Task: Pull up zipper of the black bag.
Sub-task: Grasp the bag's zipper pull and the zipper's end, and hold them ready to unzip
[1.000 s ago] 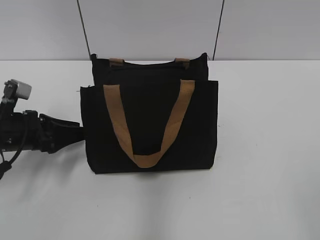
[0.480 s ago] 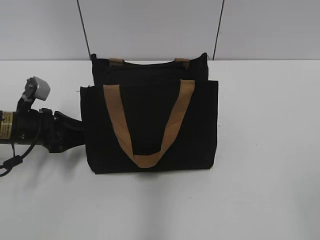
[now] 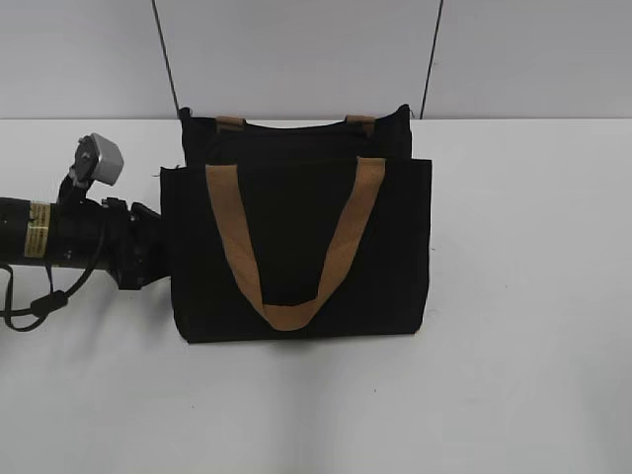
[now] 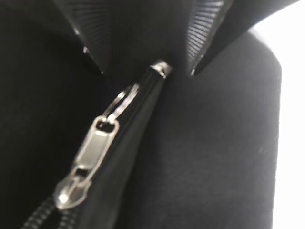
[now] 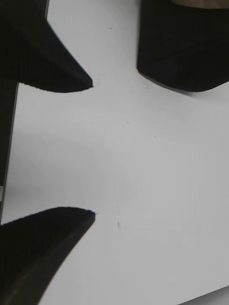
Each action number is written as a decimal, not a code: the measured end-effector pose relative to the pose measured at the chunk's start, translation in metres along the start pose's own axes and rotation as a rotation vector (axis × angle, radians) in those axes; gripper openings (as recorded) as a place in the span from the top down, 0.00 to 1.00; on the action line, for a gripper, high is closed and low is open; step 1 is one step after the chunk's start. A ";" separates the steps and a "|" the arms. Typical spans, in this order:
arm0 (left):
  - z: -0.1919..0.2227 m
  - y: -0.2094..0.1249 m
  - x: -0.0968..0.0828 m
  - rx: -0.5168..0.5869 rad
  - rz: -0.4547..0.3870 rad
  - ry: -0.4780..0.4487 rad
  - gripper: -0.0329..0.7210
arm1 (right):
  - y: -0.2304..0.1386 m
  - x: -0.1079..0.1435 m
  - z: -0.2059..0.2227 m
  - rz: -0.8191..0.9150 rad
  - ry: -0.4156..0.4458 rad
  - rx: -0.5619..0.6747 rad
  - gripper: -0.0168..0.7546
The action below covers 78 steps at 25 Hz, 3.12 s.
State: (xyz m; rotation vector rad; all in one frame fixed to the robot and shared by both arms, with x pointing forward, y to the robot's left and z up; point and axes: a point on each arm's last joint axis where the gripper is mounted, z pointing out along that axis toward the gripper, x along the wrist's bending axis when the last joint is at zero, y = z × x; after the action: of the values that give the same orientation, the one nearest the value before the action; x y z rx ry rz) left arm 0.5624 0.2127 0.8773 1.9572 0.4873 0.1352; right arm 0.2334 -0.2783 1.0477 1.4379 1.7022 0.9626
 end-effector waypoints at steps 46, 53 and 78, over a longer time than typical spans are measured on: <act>0.002 -0.001 0.002 0.006 0.012 0.021 0.71 | 0.000 0.000 0.000 0.000 0.000 0.000 0.23; 0.002 -0.002 0.002 0.016 0.012 0.027 0.93 | 0.000 0.000 0.000 0.000 0.000 0.000 0.23; -0.090 0.114 -0.032 -0.041 0.044 0.250 0.93 | 0.000 0.000 0.000 0.000 0.000 0.000 0.23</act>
State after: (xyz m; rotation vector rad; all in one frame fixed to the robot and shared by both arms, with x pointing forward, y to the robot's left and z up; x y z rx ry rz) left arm 0.5369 0.2362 1.0215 1.9209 0.5989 0.4187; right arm 0.2334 -0.2783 1.0477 1.4379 1.7022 0.9626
